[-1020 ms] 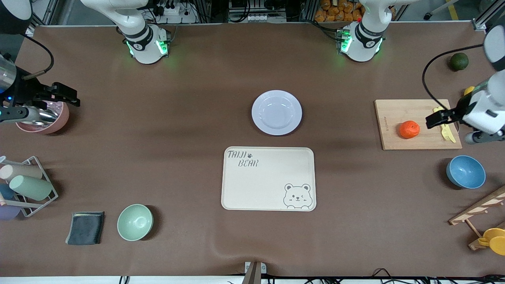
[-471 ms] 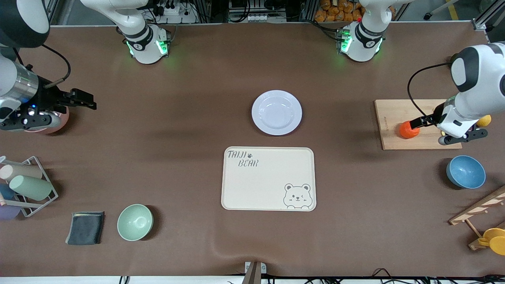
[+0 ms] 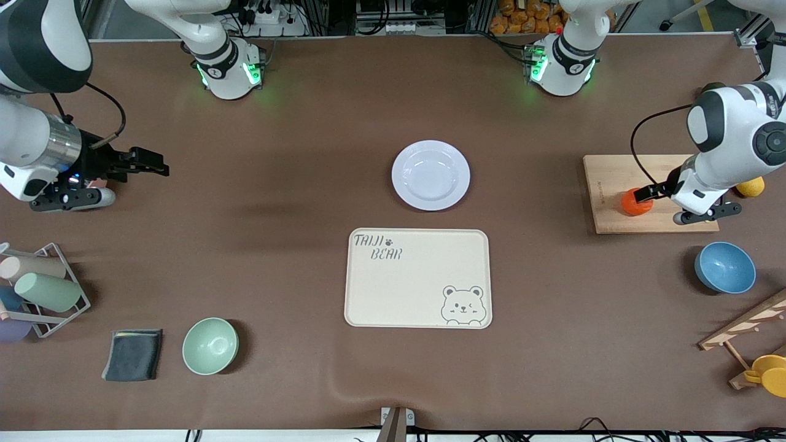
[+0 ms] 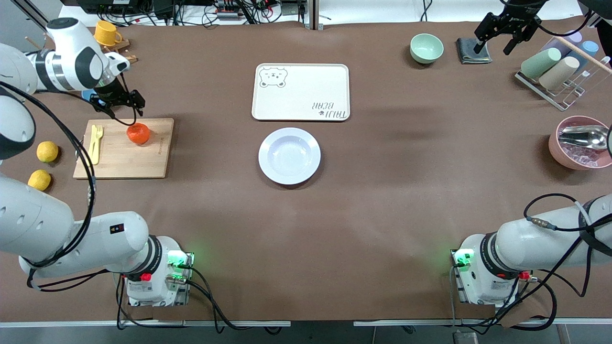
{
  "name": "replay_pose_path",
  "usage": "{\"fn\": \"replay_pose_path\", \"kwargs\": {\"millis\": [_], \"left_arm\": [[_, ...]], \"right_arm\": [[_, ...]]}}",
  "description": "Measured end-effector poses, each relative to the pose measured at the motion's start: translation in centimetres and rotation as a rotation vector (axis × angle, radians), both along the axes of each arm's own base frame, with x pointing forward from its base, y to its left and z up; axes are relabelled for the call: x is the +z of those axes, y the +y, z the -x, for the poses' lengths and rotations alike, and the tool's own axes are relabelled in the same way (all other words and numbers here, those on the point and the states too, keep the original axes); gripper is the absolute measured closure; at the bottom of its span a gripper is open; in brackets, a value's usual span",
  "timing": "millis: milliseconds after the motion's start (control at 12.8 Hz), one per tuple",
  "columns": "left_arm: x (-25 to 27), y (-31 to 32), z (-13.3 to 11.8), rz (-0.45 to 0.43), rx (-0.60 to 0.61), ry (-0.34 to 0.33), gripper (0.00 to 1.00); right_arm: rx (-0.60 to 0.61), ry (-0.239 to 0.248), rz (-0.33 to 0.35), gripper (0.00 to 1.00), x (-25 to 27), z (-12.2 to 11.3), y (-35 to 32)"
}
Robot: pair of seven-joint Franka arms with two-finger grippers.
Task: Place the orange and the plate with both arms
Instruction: 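Grasp the orange on the cutting board with the left gripper while the right gripper advances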
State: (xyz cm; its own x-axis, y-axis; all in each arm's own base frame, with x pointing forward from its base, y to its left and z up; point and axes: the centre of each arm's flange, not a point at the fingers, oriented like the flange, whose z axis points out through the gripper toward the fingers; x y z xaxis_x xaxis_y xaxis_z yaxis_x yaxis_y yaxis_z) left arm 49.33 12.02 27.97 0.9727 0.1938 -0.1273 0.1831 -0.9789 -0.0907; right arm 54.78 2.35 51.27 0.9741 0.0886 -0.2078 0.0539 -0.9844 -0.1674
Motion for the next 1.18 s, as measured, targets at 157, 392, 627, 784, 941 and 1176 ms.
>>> {"fn": "replay_pose_path", "kwargs": {"millis": [157,392,627,784,941,1176], "left_arm": [[-1.3,0.2,0.2,0.007,0.003,0.016,0.00],[-2.2,0.0,0.3,0.012,-0.002,0.032,0.00],[-3.4,-0.2,0.5,0.018,-0.003,0.050,0.00],[-4.5,-0.1,0.5,0.023,-0.003,0.054,0.00],[-5.5,-0.1,0.5,0.026,-0.003,0.054,0.00],[-6.2,-0.1,0.5,0.029,-0.003,0.060,0.00]], "right_arm": [[-0.012,0.013,-0.024,0.00,-1.3,0.1,0.2],[-0.039,0.029,-0.073,0.00,-3.3,0.3,0.7],[-0.086,0.040,-0.153,0.00,-5.3,0.6,1.3],[-0.114,0.059,-0.199,0.00,-6.7,1.1,1.7],[-0.133,0.071,-0.223,0.00,-7.7,1.4,1.9],[-0.172,0.086,-0.272,0.00,-9.1,1.8,2.2]]}}
